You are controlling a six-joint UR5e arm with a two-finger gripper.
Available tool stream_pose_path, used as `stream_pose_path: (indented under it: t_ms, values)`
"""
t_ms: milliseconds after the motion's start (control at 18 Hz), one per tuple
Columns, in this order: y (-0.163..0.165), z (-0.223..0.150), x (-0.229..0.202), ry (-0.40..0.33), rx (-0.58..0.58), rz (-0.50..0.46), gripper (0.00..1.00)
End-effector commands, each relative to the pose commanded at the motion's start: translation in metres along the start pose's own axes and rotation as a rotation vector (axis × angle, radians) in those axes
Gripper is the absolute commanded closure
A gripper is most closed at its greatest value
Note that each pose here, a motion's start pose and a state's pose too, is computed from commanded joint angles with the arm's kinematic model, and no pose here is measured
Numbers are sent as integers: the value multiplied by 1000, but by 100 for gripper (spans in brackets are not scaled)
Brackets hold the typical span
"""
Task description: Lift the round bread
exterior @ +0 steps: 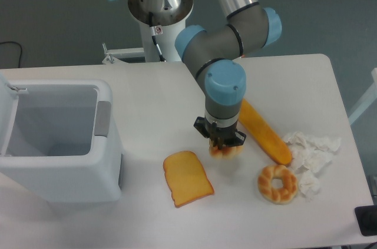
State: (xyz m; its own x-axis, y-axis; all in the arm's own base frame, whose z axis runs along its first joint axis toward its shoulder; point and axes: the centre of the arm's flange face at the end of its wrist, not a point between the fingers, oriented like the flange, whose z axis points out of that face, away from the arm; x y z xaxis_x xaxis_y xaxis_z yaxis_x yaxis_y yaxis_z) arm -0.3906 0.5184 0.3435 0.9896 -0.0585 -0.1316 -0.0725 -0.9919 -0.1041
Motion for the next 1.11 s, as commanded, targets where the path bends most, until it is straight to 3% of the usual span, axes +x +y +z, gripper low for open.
stream_pose_path:
  t_ms: [222, 500, 1111]
  values:
    - [-12, -41, 3, -2, 114, 92, 93]
    - [-6, -94, 9, -53, 160, 99, 94]
    - [3, -99, 19, -42, 151, 108, 92]
